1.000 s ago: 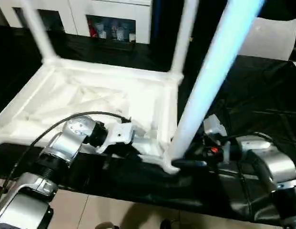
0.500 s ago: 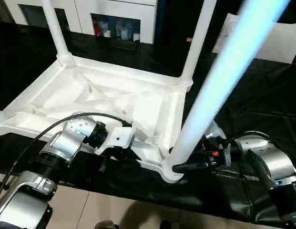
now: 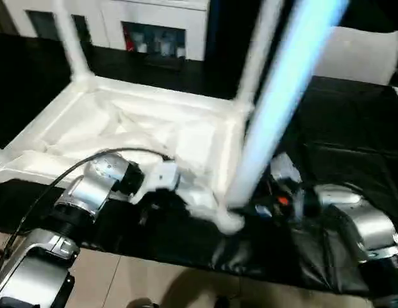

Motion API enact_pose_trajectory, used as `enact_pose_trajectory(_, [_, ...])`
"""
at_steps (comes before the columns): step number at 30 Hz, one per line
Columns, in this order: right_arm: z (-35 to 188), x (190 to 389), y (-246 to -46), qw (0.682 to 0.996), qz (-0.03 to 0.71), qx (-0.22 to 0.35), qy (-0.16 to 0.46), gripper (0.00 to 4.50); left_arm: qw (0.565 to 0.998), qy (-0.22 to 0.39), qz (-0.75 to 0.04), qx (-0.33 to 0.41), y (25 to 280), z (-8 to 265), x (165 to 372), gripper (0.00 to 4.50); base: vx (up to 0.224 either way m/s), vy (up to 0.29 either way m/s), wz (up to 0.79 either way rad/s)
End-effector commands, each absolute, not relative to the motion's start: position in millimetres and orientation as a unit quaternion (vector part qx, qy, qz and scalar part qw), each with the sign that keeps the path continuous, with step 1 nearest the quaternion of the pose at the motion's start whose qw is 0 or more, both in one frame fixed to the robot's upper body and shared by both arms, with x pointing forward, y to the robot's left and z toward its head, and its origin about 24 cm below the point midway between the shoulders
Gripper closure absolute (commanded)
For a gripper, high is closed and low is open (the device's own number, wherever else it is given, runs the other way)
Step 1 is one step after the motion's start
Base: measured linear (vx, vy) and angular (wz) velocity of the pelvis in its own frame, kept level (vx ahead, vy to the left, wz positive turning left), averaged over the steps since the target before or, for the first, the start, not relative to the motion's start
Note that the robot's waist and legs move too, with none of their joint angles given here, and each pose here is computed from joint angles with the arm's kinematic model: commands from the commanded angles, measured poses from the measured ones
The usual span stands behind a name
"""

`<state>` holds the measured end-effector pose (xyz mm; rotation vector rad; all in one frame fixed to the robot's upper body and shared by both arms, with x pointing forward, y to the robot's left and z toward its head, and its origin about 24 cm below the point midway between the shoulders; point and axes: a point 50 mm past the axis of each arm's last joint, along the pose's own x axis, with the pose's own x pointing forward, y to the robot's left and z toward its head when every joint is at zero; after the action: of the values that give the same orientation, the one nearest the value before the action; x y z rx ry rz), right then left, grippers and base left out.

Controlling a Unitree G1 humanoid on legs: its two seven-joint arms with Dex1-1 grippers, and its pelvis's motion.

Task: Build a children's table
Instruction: Rotate leg to tighten

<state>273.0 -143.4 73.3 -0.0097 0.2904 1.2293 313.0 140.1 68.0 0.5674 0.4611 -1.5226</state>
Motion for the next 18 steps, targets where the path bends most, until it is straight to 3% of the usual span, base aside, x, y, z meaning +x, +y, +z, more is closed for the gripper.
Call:
enact_pose_trajectory(1, [59,277.4,-100.2,0.841,0.516,0.026,0.164,2.47,0.695,0.188,-0.665,0.197,90,56,310,4.5,0.0,0.0,0.0])
enact_pose_trajectory(4, [59,283.6,-89.4,0.864,0.474,0.038,0.168,2.51,0.715,0.191,-0.646,0.186,81,56,313,4.5,-0.017,0.01,-0.04])
enact_pose_trajectory(6, [60,295.9,-74.0,0.899,0.401,0.057,0.168,2.52,0.759,0.196,-0.597,0.171,71,58,322,4.5,0.0,0.0,0.0])
enact_pose_trajectory(10, [61,304.3,-54.2,0.918,0.351,0.067,0.172,2.52,0.815,0.193,-0.523,0.157,64,67,333,4.5,0.0,0.0,0.0])
enact_pose_trajectory(14, [64,304.4,-46.3,0.92,0.353,0.058,0.16,2.52,0.826,0.19,-0.504,0.168,66,70,336,4.5,0.0,0.0,0.0])
enact_pose_trajectory(16, [67,303.2,-44.9,0.922,0.35,0.068,0.148,1.86,0.827,0.191,-0.499,0.175,68,70,335,4.5,0.0,0.0,0.0])
enact_pose_trajectory(18, [69,301.0,-50.1,0.923,0.352,0.08,0.133,1.84,0.823,0.19,-0.503,0.182,72,70,333,4.5,0.0,0.0,0.0])
